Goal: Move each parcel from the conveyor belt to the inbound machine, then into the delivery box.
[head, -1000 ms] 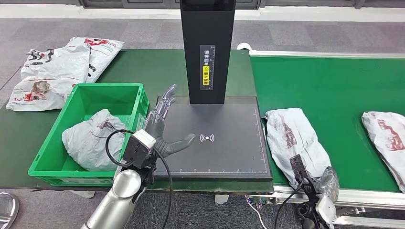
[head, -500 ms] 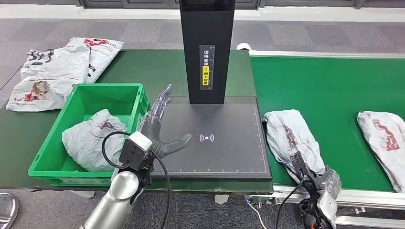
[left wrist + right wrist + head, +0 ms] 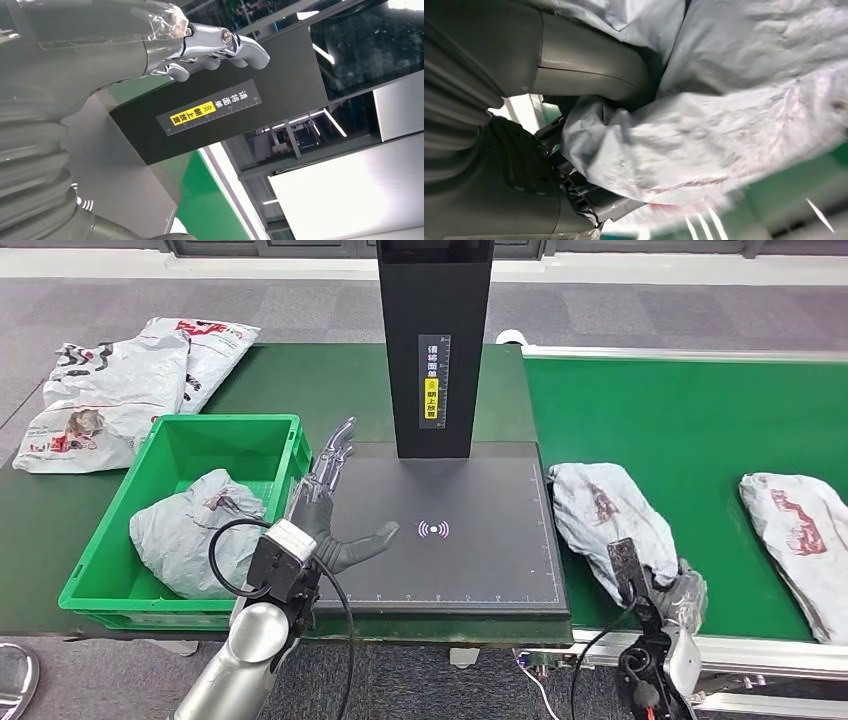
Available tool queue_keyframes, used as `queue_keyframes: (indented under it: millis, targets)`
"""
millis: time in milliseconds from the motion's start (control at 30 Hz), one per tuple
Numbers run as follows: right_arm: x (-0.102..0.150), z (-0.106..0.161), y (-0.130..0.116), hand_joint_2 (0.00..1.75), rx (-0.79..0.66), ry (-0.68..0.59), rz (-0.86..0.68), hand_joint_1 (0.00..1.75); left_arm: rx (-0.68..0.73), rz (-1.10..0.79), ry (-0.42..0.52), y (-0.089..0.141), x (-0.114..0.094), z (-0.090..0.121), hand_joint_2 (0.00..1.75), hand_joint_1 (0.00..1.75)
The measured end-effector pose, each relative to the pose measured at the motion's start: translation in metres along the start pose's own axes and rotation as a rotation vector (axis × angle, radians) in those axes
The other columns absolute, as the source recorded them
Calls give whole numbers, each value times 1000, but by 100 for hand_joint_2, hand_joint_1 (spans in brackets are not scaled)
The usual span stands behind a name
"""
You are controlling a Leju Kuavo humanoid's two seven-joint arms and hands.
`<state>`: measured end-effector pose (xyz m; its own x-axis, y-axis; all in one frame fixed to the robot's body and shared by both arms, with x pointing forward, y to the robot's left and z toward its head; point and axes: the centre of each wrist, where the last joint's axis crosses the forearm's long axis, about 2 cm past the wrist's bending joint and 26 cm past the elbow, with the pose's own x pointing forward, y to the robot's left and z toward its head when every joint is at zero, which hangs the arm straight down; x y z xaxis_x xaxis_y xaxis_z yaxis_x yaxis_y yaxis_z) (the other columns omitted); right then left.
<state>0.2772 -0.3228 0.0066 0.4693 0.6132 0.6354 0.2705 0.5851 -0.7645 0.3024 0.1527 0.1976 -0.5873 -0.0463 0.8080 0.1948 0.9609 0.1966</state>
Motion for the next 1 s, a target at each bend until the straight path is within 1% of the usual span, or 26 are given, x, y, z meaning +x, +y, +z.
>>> queue_keyframes:
  millis: [100,200,300,367,467,667,767,900,1000]
  targets:
    - [31,-3,-18,175,-167,-151,-103,175,0,-2,-2,-1,0,0,175,0]
    - [74,-2,-46,175,-332,-344,-212,175,-1,3,-10,-3,0,-2,175,0]
    - [117,6,-72,175,-452,-530,-304,175,-2,9,-18,-6,0,-5,175,0]
    - [134,13,-83,175,-493,-595,-343,175,-2,12,-22,-7,0,-7,175,0]
    - [146,20,-94,175,-531,-648,-381,175,-2,14,-24,-7,0,-8,175,0]
    - [160,28,-103,175,-570,-734,-431,175,-4,18,-29,-9,1,-11,175,0]
    - [171,33,-103,175,-552,-762,-465,175,-9,23,-36,-10,2,-15,175,0]
    - [192,38,-94,175,-437,-792,-500,175,-15,36,-51,-11,3,-20,175,0]
    - [210,42,-78,175,-286,-823,-484,175,-15,46,-63,-11,3,-24,175,0]
